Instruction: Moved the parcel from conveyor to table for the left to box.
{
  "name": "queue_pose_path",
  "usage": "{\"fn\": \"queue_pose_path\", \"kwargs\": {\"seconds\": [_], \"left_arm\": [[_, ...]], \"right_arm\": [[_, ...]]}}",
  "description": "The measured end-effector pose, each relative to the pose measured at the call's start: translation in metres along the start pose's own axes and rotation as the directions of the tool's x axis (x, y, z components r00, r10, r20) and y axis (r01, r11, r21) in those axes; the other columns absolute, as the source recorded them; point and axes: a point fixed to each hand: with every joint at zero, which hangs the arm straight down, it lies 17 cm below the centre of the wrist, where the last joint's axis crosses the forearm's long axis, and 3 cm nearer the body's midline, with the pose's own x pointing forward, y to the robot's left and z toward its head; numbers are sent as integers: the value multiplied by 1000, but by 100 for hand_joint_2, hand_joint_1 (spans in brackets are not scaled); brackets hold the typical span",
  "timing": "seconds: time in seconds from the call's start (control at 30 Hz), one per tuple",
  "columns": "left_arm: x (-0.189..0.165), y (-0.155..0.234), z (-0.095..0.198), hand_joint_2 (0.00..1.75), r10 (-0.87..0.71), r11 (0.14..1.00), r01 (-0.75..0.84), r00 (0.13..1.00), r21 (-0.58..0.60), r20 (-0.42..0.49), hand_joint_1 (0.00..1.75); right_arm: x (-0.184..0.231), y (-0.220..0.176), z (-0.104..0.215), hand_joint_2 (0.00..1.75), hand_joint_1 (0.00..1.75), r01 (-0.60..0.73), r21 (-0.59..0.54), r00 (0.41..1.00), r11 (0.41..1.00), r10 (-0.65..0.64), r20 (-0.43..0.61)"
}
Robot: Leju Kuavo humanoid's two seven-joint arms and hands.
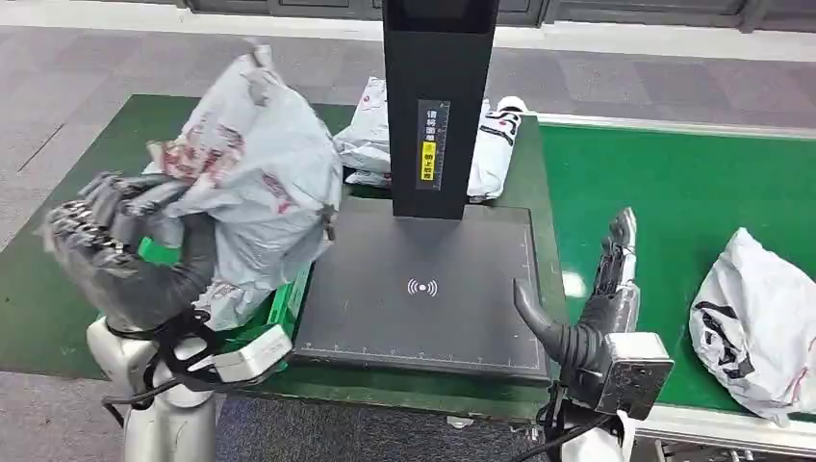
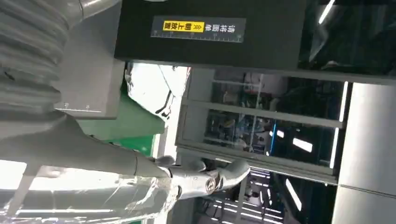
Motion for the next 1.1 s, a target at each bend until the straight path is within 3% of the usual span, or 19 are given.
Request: {"fn": "queue_pose_path", "kwargs": {"seconds": [0.23, 0.5, 0.57, 0.63, 0.67, 0.73, 0.8, 0.87, 0.97, 1.1], "left_arm": [[-18, 51, -17, 175, -152, 985, 149, 988, 91, 17, 175], [-44, 38, -15, 175, -373, 928, 373, 928, -23, 19, 175], [-69, 8, -1, 175, -439, 888, 429, 898, -164, -31, 175], [-128, -40, 27, 175, -461, 849, 359, 862, -387, -212, 175], [-154, -66, 56, 175, -502, 809, 304, 802, -503, -323, 175], [-167, -99, 102, 175, -579, 739, 231, 699, -633, -420, 175], [-158, -134, 150, 175, -640, 616, 173, 680, -769, -359, 175], [-137, -169, 187, 175, -596, 490, 145, 776, -860, -209, 175], [-95, -203, 225, 175, -377, 381, 142, 926, -914, -13, 175], [-92, -205, 231, 175, -359, 363, 136, 933, -922, -4, 175]], "right_arm": [[-2, 3, 2, 175, 0, 5, 3, 1000, 1000, -5, -12], [-5, 0, 2, 175, 0, -2, -12, 1000, 1000, 2, -24], [-6, -2, 2, 175, 0, -18, -21, 999, 1000, 18, -32], [-7, -3, 1, 175, 0, -34, -25, 999, 999, 33, -41], [-7, -3, 1, 175, 0, -37, -24, 998, 999, 36, -42], [-7, -3, 2, 175, 0, -40, -22, 998, 999, 39, -44], [-7, -2, 1, 175, 0, -39, -7, 998, 999, 39, -41], [-8, 1, 3, 175, 0, -39, 10, 998, 999, 39, -46], [-10, 1, 4, 175, 0, -40, 14, 998, 999, 40, -52], [-10, 2, 4, 175, 0, -39, 17, 998, 999, 40, -54]]}}
